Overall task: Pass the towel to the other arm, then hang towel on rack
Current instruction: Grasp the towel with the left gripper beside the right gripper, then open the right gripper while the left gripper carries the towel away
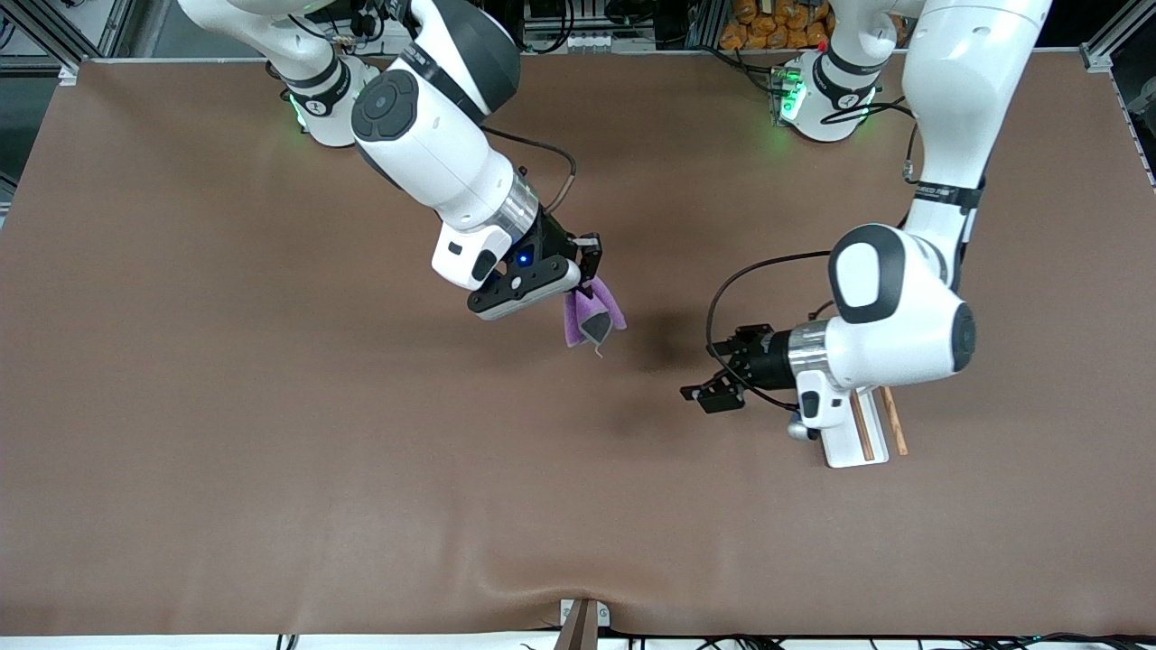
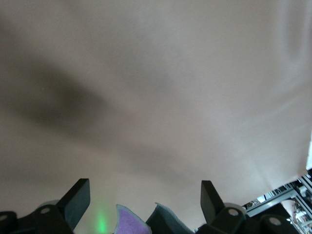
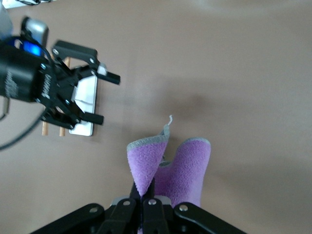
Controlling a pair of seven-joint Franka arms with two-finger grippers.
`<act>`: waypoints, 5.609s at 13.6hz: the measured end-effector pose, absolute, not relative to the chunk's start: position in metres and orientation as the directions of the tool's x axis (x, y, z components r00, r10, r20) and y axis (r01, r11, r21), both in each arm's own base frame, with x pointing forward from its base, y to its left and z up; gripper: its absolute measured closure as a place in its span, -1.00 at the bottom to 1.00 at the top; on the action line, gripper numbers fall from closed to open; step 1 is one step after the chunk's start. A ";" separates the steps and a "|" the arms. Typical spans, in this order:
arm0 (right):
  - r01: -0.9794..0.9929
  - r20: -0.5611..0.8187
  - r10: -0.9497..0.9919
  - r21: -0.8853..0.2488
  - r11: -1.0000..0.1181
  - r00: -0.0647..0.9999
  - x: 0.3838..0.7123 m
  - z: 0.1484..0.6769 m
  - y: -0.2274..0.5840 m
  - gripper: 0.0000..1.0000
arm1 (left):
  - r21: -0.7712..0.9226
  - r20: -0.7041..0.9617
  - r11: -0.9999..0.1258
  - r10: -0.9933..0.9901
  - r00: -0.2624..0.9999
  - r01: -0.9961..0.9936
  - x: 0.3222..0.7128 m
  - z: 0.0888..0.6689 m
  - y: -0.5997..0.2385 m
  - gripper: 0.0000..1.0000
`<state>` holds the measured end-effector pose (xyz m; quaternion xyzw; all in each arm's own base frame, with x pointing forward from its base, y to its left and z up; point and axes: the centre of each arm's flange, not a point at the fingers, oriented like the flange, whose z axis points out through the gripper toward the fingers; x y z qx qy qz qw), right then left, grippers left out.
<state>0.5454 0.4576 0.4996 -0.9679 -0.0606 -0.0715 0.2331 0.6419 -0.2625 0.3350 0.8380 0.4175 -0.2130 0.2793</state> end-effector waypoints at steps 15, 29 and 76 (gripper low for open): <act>-0.057 0.089 -0.129 -0.563 -0.825 0.988 0.511 0.495 0.517 0.96 | -0.077 -0.686 -0.474 0.664 0.299 0.877 0.587 0.297 -0.272 -1.00; -0.058 0.091 -0.132 -0.565 -0.823 0.987 0.511 0.496 0.517 0.96 | -0.168 -0.713 -0.521 0.651 0.262 0.837 0.563 0.292 -0.283 -1.00; 0.107 -0.062 0.117 -0.137 -0.985 0.991 0.623 0.512 0.171 -1.00 | 0.241 -0.303 -0.891 0.307 0.902 0.384 0.654 0.411 -0.033 0.96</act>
